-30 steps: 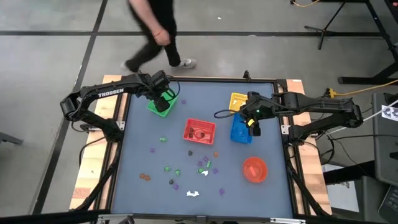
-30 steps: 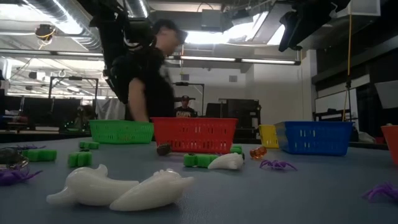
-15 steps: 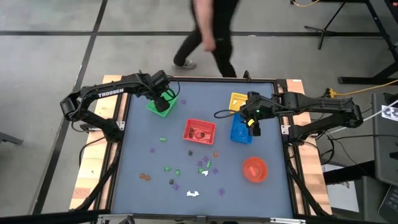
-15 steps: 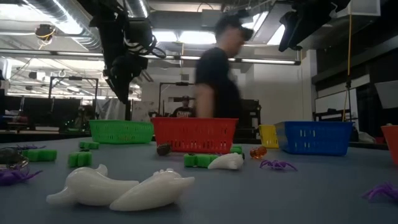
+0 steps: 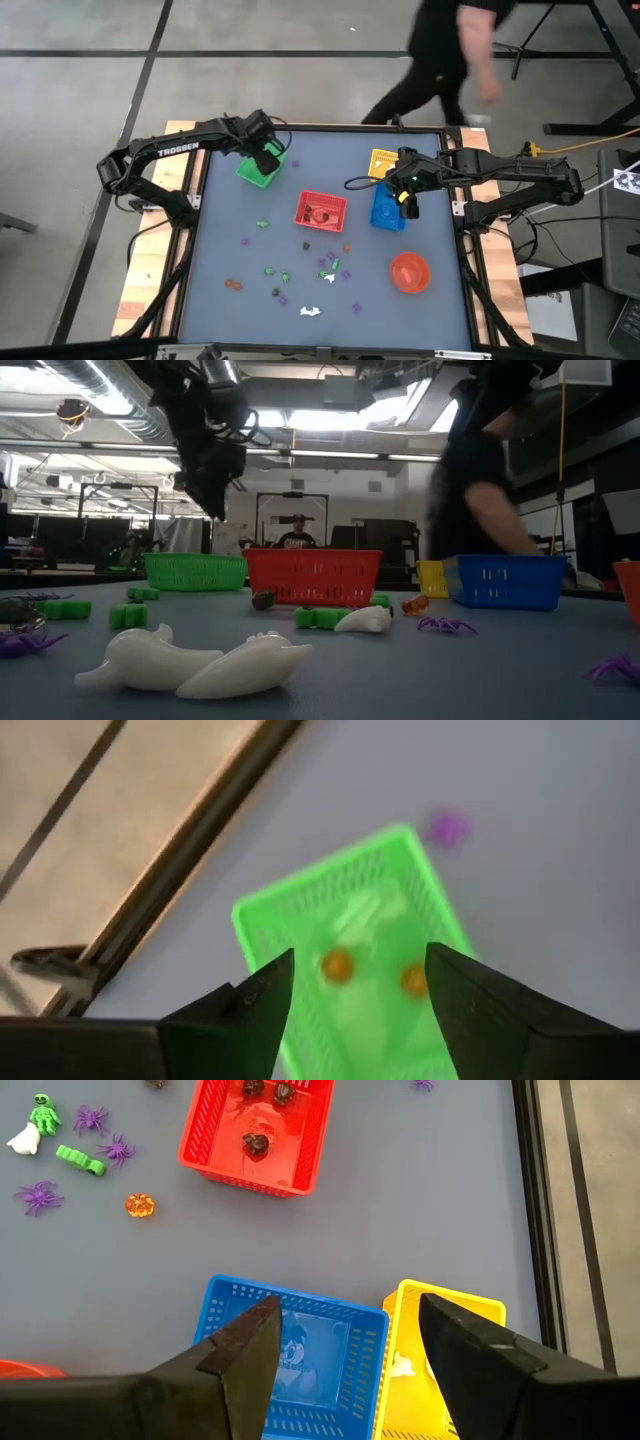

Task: Sort Halloween decoration
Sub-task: Put the violet spider toy into the blue bin

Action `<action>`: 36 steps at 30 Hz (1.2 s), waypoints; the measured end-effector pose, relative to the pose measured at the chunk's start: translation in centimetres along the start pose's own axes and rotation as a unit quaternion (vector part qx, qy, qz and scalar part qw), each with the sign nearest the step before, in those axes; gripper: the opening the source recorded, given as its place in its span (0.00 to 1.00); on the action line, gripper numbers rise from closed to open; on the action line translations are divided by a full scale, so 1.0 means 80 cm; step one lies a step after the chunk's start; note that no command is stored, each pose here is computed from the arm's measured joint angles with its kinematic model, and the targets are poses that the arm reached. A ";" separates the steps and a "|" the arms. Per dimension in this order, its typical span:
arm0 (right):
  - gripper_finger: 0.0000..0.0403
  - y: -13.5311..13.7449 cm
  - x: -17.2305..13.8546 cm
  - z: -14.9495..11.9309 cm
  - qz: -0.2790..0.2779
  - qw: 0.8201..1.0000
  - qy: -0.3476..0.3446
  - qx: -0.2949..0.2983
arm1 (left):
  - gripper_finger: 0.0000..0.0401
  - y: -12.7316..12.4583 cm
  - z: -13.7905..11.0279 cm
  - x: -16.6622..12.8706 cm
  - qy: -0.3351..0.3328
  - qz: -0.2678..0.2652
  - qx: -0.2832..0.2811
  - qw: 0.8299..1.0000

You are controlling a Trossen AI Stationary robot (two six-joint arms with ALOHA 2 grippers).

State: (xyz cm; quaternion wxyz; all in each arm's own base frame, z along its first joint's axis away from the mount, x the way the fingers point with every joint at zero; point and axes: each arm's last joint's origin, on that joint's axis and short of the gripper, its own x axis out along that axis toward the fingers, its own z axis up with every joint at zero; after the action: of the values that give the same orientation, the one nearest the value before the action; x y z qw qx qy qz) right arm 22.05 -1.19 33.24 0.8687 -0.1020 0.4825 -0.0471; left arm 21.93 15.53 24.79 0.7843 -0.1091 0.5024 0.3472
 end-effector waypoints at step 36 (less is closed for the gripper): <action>0.59 -0.001 0.000 0.004 -0.003 1.000 -0.018 0.001 | 0.47 -0.021 0.135 0.060 -0.044 -0.077 0.052 0.995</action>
State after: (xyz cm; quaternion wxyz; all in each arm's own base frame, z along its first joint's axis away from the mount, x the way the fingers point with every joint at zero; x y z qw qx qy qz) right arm 22.34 -1.20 33.44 0.8771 -0.1032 0.4666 -0.0485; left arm 31.95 22.02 25.43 0.8348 -0.0908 0.4748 0.2635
